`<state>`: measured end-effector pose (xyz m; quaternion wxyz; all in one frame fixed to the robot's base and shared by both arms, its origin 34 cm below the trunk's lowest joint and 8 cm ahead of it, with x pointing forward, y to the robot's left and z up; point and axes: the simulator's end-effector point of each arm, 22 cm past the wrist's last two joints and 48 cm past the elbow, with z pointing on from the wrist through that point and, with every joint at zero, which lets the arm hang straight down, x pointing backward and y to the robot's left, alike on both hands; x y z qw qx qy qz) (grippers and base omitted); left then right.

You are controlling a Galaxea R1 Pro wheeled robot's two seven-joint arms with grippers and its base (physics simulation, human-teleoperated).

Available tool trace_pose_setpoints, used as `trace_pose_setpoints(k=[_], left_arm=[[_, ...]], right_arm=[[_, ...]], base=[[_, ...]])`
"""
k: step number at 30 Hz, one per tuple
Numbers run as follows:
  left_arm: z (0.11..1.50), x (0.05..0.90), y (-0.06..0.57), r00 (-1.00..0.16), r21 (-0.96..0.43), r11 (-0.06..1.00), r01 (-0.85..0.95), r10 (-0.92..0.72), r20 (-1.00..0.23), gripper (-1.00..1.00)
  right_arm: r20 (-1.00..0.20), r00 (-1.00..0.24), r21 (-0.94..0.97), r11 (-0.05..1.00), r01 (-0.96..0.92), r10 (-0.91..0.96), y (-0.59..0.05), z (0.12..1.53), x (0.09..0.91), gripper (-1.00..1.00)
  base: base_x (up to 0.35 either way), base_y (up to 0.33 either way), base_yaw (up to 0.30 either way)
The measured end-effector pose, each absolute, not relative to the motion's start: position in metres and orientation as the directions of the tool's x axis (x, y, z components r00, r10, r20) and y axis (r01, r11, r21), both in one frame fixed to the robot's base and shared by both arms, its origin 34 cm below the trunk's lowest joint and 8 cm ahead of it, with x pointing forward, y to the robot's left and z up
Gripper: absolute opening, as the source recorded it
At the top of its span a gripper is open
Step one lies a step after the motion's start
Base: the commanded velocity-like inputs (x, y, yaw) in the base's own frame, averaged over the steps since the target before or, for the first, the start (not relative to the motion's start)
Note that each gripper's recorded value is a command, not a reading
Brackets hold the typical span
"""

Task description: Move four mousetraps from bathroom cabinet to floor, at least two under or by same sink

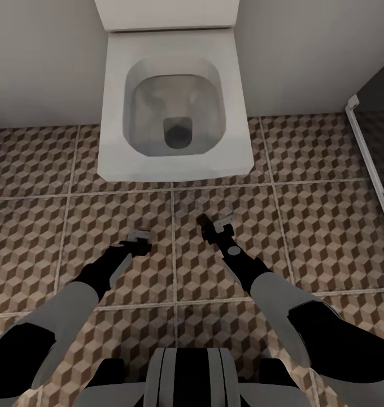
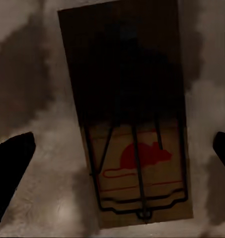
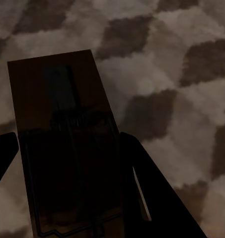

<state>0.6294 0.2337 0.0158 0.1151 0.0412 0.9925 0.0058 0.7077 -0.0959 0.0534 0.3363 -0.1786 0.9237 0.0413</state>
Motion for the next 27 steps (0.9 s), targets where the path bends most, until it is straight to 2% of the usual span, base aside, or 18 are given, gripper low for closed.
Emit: trace_pose_setpoints(k=[27], left_arm=[[0.0158,0.6294,0.2324,-0.97,0.022,0.996,0.084,0.086,-0.229,1.0]], right_arm=[[-0.636,-0.71,-0.044,0.933,-0.358,-0.302,-0.0959,0.0534,0.7076,-1.0]], base=[[0.0,0.0,0.0]])
